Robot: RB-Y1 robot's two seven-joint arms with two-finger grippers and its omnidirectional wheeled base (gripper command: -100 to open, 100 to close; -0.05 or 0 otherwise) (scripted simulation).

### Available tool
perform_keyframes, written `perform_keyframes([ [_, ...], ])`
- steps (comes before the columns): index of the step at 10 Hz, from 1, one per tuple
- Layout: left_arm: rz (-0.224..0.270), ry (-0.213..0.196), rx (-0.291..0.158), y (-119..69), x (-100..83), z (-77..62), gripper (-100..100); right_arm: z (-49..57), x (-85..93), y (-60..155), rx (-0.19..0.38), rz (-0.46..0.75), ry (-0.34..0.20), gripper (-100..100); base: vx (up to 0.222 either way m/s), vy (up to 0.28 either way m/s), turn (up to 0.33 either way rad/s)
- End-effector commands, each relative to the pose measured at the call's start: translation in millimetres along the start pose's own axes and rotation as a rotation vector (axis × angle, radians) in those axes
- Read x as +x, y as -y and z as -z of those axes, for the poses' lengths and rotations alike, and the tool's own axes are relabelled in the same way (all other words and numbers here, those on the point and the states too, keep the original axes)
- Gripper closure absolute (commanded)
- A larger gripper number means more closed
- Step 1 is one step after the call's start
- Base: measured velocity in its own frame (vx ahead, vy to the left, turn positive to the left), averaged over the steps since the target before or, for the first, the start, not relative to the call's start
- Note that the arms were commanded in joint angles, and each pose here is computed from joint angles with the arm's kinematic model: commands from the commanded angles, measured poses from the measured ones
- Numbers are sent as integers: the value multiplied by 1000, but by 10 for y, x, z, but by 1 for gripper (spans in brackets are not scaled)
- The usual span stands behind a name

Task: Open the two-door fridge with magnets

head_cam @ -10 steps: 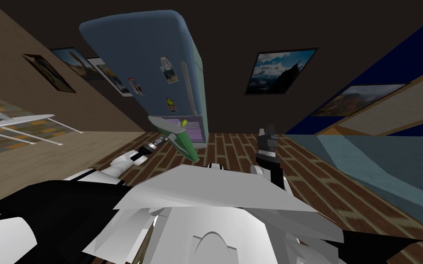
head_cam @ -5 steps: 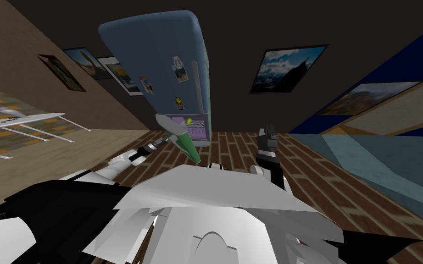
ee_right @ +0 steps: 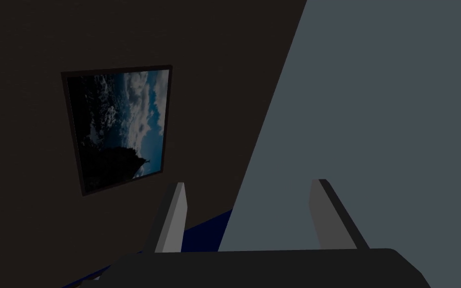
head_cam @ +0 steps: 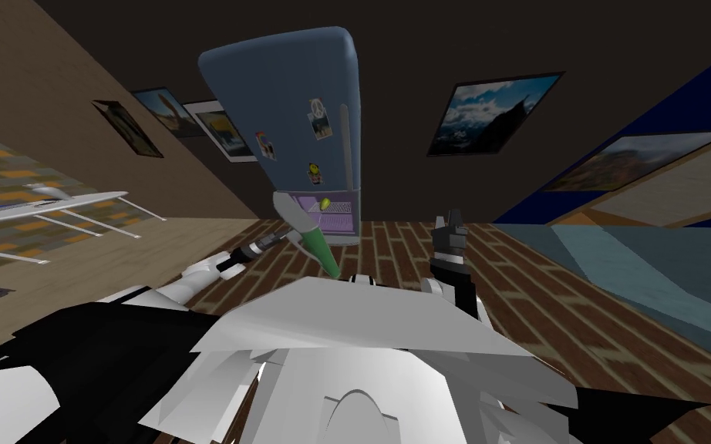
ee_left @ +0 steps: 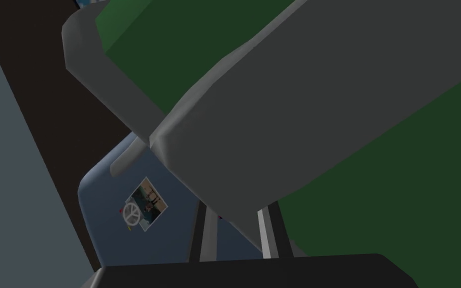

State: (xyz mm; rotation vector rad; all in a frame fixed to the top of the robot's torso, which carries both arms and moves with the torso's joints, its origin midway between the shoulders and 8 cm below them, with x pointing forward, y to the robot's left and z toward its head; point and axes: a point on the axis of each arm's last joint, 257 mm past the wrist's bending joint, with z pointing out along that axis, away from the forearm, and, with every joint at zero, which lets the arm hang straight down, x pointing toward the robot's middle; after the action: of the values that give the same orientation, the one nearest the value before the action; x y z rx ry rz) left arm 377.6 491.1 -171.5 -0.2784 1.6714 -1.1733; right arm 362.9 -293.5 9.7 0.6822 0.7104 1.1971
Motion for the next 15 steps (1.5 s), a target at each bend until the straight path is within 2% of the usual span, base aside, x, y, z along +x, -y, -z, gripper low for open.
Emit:
perform_keyframes([
  [1,3,-78,49,132,250,24,100,0,0,0,0,0,0,0,-103,287,22],
  [4,12,-164,108,296,514,65,100,-1,1,0,0,0,0,0,-151,248,-12],
  [6,12,-164,108,296,514,65,100,0,1,0,0,0,0,0,-84,102,10],
  [7,16,-192,127,352,601,86,100,0,1,0,0,-1,0,0,-41,53,-24],
  [15,16,-192,127,352,601,86,100,1,1,0,0,-1,0,0,-8,10,1],
])
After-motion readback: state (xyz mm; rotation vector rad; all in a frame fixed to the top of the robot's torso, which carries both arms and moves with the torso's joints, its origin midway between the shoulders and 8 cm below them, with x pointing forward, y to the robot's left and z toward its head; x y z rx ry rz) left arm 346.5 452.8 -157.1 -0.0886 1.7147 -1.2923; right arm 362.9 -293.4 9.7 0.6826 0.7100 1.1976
